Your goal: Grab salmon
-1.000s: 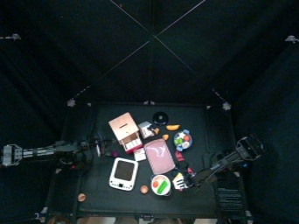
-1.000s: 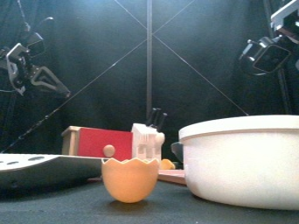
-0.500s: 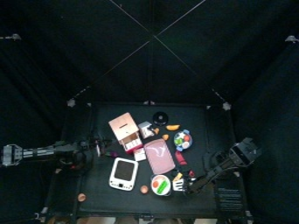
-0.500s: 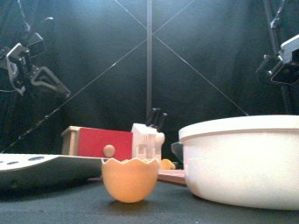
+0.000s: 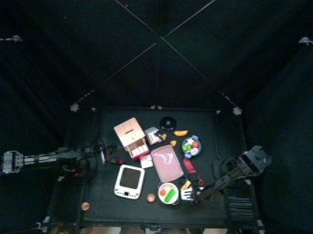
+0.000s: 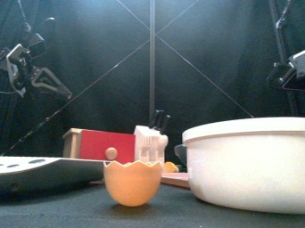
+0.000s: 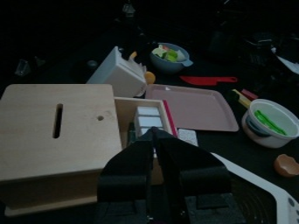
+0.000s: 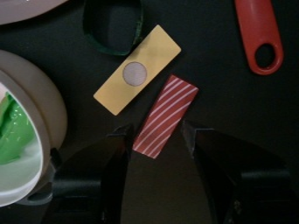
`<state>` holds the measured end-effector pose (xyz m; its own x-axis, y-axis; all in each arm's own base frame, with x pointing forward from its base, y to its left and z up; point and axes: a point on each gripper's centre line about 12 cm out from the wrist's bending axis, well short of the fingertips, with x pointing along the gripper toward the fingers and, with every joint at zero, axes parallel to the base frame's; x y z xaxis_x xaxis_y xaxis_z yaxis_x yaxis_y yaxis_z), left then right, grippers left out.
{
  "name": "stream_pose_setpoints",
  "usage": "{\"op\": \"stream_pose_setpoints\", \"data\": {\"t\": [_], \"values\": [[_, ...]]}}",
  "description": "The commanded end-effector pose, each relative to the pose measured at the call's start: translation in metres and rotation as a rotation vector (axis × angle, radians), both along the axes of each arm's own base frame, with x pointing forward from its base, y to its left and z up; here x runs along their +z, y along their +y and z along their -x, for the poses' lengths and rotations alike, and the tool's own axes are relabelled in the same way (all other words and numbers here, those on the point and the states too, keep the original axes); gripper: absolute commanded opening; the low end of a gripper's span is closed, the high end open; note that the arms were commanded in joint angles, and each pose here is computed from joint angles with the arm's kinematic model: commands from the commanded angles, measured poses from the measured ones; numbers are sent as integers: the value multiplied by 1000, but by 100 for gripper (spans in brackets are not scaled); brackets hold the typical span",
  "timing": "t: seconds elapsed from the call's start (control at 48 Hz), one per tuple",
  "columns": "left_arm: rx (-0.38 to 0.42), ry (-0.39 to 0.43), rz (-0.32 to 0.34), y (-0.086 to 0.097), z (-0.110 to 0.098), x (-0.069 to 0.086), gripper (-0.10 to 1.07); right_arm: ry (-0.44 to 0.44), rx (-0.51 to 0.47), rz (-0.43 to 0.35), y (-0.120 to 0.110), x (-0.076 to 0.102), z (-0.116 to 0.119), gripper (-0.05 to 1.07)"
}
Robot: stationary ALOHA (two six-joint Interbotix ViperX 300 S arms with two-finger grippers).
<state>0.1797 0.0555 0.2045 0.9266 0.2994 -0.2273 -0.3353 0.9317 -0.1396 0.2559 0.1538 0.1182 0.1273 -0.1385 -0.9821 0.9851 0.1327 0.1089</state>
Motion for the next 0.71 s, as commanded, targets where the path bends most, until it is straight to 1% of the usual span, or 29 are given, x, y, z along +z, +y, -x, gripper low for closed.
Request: {"op": "stream_pose_setpoints", "data": {"t": [0.0,0.312,0.479,0.583,0.688], "values": [[1,-18,-5,1,-3,6,51,-8,-15,-15,2,5,-3,85],[1,-18,-5,1,-3,6,51,37,-16,3,2,-14,-3,84],[1,-19,-6,1,-3,7,51,40,-10,12,0,-17,-2,84],[0,-17,-7,1,-3,6,51,44,-14,11,0,-17,-1,79],[1,-19,-6,1,-3,7,51,42,-5,14,-1,-17,-1,68]]}}
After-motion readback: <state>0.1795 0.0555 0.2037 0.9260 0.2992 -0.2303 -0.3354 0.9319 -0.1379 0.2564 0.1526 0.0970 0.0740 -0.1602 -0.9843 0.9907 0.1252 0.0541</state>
